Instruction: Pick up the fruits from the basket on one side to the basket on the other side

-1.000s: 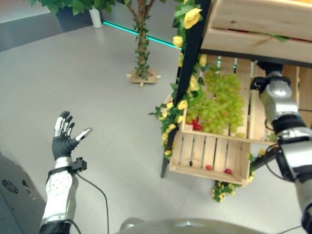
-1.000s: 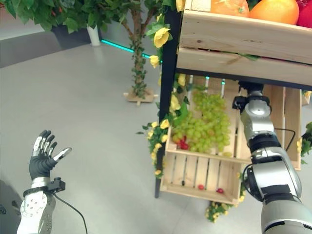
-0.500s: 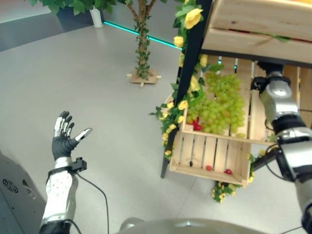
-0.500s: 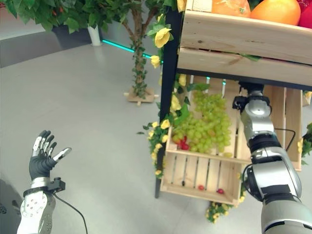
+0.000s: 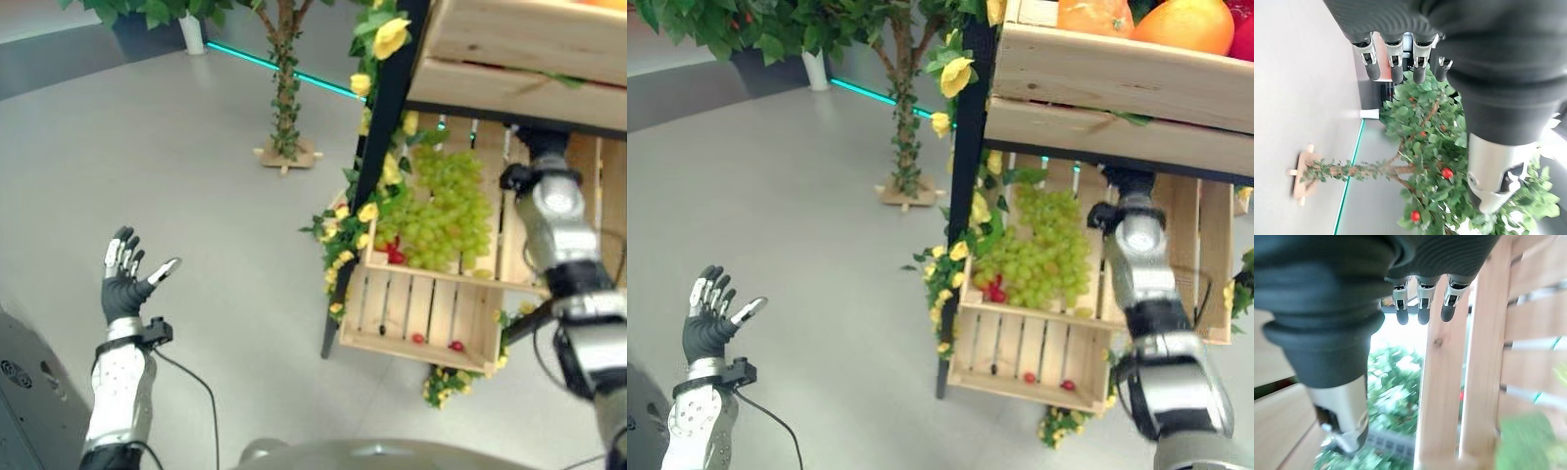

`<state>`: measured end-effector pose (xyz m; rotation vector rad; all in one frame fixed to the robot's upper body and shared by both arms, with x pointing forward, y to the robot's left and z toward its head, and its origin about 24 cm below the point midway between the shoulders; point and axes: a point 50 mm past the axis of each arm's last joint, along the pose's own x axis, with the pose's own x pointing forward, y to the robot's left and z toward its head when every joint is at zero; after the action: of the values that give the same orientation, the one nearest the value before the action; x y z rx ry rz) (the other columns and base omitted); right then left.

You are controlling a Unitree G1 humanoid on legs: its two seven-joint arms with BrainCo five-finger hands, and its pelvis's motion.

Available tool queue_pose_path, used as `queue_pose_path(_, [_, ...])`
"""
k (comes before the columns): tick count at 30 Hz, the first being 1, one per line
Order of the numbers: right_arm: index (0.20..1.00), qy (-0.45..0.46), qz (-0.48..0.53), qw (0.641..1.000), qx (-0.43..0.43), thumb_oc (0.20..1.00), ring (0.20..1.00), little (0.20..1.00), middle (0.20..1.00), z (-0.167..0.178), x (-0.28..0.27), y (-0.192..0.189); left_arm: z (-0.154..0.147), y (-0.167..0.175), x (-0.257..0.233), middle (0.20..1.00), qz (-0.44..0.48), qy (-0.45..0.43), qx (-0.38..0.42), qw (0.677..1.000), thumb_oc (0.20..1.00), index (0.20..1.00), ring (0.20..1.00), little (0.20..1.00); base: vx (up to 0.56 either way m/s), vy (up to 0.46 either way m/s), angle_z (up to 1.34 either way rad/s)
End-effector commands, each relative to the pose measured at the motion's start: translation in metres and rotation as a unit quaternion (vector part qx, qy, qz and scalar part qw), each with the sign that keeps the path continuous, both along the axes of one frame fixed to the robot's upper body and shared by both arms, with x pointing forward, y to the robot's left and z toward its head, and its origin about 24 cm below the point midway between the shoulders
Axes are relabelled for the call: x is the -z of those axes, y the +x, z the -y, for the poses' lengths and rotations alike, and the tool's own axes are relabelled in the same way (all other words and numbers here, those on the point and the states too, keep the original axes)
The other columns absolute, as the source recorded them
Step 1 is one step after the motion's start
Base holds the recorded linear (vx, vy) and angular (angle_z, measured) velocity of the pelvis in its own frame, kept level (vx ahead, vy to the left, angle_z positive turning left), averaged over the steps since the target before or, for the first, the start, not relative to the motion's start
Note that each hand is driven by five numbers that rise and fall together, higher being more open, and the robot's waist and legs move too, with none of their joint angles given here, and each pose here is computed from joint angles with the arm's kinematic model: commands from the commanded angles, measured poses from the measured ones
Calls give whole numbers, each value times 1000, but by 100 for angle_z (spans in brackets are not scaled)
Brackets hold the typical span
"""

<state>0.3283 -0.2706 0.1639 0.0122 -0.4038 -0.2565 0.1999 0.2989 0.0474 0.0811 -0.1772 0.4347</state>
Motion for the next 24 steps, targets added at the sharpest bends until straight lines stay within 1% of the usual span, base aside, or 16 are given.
queue_pose_path(1, [1000,-3,68,998,-4,1000,1000,1000,1000,1,-6,-26,-12,-4,-22,1000,44,42,-25,998,1000,1000,1000,1000,0,0,0])
queue_pose_path(6, [1000,0,69,998,-2,1000,1000,1000,1000,3,12,-57,-16,-11,-21,1000,46,40,-46,997,1000,1000,1000,1000,-2,-2,-1])
queue_pose_path(16, [1000,9,53,998,-16,1000,1000,1000,1000,-4,32,-80,-19,-17,-21,1000,50,39,-64,996,1000,1000,1000,1000,-3,-2,-2])
queue_pose_path(24, [1000,-2,25,1000,3,1000,1000,1000,1000,3,54,-114,-23,-28,-17,1000,51,37,-90,994,1000,1000,1000,1000,0,0,0])
